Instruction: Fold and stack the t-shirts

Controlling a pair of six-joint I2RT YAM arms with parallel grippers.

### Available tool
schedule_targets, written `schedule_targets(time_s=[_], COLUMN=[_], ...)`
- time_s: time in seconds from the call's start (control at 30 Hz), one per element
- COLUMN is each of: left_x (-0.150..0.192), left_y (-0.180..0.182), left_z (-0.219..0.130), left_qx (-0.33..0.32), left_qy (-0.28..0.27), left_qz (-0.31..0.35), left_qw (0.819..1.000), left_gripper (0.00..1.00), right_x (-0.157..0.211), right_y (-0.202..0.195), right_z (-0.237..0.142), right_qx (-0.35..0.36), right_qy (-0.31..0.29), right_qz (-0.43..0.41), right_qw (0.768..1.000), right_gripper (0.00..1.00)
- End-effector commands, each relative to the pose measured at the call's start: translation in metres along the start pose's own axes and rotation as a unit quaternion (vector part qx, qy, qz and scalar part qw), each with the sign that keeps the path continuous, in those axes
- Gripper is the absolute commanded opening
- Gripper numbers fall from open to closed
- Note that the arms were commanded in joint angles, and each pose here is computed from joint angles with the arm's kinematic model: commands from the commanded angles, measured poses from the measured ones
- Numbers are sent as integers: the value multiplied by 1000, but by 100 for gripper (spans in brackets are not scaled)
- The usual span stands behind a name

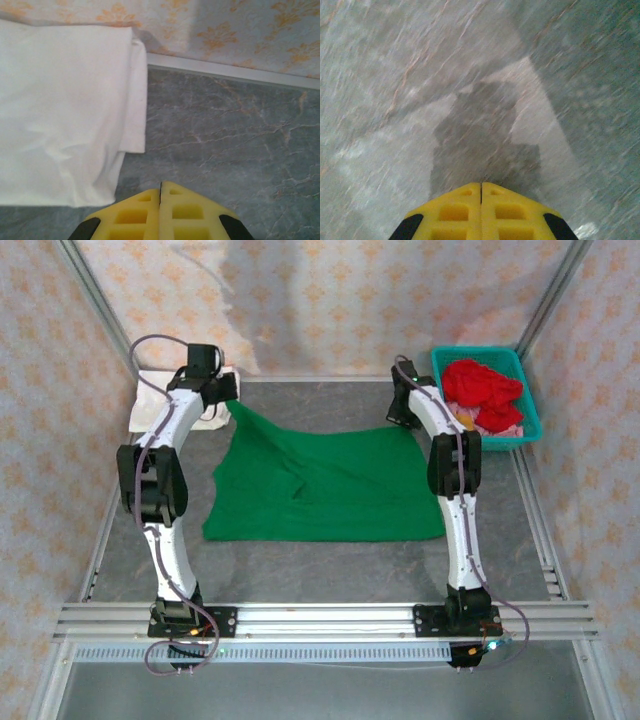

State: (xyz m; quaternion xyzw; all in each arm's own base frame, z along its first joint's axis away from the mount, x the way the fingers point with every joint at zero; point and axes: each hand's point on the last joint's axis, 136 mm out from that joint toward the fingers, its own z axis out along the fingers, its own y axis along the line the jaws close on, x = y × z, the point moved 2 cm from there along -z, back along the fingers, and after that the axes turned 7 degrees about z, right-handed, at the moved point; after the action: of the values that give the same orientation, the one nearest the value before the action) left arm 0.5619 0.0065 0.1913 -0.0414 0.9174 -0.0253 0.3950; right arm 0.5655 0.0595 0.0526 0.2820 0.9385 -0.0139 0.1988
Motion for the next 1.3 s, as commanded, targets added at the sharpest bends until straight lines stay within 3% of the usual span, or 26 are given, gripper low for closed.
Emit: schedule_targets(time_s=[0.0, 0.4, 0.57, 0.93, 1.27], left_x=[-4, -8, -23, -47, -15], left_y=[-16, -9, -5, -24, -22], left_z=[5, 50, 49, -15, -79], left_qx=[22, -2, -17, 3, -30], left_qy=[17, 58, 46, -29, -77], left_qz=[21, 52, 59, 73, 71], left_qw=[999, 997, 997, 997, 994], left_gripper=[0, 0, 0, 0, 0], right_x=[-38, -43, -46, -53, -23], right_y=[-9, -15, -9, -15, -42], right_z=[-32, -31, -35, -84, -95], right_qx=[-10, -17, -49, -135, -159], right_qy=[-66, -106, -124, -220, -245], right_qz=[36, 74, 74, 97, 117], right_qw=[997, 991, 988, 961, 949], right_gripper=[0, 0, 0, 0, 0])
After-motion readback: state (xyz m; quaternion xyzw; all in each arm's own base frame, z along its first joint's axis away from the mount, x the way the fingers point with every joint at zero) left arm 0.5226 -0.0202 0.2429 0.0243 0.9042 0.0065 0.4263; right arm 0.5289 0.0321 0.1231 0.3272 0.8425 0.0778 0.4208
